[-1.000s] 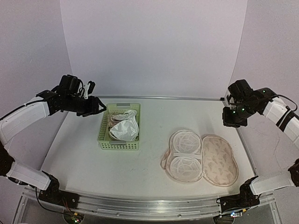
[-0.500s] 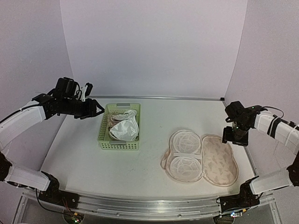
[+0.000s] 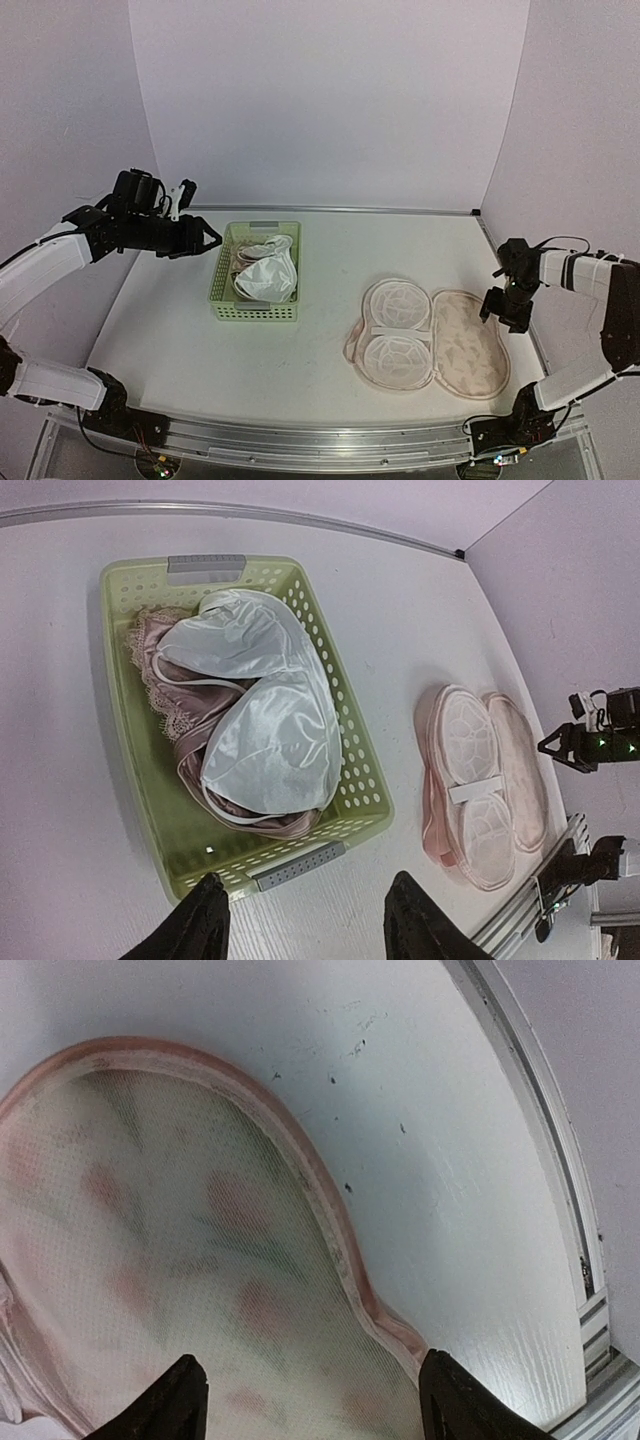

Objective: Unzip the laundry bag and remove the bra
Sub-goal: Close the laundry bag at the center of the board.

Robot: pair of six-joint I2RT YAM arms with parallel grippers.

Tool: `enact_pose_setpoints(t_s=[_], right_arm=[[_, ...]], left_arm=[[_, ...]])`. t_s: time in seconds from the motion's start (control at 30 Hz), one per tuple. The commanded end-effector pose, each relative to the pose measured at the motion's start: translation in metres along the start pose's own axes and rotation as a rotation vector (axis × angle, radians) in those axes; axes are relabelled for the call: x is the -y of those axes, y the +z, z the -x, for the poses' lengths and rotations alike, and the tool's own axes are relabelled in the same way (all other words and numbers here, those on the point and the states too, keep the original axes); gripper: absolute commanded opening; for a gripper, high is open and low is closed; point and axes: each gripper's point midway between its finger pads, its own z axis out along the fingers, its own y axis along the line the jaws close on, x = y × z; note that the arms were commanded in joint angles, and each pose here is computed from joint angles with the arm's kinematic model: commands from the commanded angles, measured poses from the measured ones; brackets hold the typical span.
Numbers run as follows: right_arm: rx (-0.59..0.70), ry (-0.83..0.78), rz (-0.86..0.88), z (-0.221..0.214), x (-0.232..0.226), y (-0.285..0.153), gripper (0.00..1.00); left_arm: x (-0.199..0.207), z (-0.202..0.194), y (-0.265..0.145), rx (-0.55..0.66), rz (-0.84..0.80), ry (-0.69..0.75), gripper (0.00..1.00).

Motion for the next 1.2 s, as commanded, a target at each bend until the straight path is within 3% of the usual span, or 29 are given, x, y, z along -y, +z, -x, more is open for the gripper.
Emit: enact_pose_setpoints(t_s=[0.0, 0.43, 0.67, 0.87, 1.17], right_arm=[[0.010, 0.003, 0.064, 0.013, -0.011, 0.012, 0.73], [-0.104, 0.113, 0.044, 0.006, 0.008, 0.044, 0.68], [-0.142, 0.123, 0.044, -0.004, 0.008, 0.054, 0.57], [-0.161, 0.134, 0.071, -0.008, 0.004, 0.054, 0.40], [-0.164, 0.144, 0.113, -0.007, -0.003, 0.050, 0.00]], left_arm=[[0.011, 0.011, -0.010, 0.053, -0.043, 0.038, 0.53], [0.009, 0.003, -0.002, 0.018, -0.051, 0.039, 0.54], [0.008, 0.002, 0.004, 0.006, -0.054, 0.043, 0.54], [0.008, 0.001, 0.005, 0.002, -0.059, 0.044, 0.54], [0.006, -0.001, 0.005, 0.003, -0.052, 0.043, 0.54]])
